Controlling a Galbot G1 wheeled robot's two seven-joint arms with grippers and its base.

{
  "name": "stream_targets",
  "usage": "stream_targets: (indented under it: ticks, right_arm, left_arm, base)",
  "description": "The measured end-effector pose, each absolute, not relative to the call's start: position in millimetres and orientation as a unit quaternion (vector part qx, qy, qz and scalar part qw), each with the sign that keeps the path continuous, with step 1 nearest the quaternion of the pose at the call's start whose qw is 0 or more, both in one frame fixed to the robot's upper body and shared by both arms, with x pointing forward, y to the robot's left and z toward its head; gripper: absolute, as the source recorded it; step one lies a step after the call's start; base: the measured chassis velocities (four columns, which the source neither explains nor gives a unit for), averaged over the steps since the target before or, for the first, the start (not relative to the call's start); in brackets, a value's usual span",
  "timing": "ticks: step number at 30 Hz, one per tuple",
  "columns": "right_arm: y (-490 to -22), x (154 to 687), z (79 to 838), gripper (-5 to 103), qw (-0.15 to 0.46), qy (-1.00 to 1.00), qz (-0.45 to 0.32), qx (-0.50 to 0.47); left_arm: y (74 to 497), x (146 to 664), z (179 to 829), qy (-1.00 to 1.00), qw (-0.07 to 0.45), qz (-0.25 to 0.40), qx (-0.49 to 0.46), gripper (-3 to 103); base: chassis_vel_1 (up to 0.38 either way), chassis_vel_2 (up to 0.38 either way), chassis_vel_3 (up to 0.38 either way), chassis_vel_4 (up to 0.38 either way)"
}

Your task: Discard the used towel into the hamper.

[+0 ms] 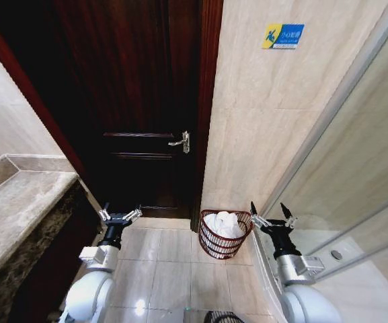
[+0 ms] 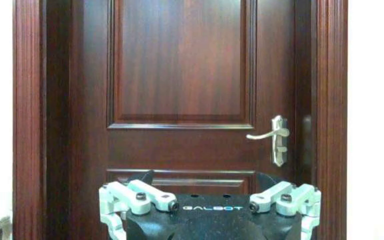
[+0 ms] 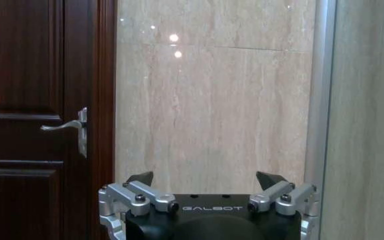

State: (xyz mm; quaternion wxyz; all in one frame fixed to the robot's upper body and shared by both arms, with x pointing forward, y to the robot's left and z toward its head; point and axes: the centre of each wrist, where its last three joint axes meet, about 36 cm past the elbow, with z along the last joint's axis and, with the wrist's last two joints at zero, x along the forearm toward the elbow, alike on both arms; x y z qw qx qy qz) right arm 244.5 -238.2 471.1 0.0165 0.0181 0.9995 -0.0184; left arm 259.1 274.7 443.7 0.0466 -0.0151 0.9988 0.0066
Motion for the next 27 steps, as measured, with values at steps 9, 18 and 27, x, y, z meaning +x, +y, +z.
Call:
stream_targets:
  ticks: [9, 18, 27]
  right_arm:
    - [-238.3, 244.5, 471.1, 100, 0.017, 1.0, -0.019, 0.018]
    - [-238.3, 244.5, 471.0, 100, 0.017, 1.0, -0.018, 0.018]
    - [-238.3, 244.5, 470.9, 100, 0.017, 1.0, -0.018, 0.018]
  left_arm:
    - [274.7, 259.1, 443.6, 0.999, 0.046, 0.007, -0.015, 100]
    - [274.7, 259.1, 443.6, 0.999, 0.046, 0.007, -0.015, 100]
    - [274.7, 258.9, 443.5, 0.999, 0.046, 0.007, -0.015, 100]
  base:
    - [0.003, -0.001, -0.006, 0.002]
    - [0.075, -0.089, -0.088, 0.078]
    - [0.143, -0.144, -0.144, 0.152]
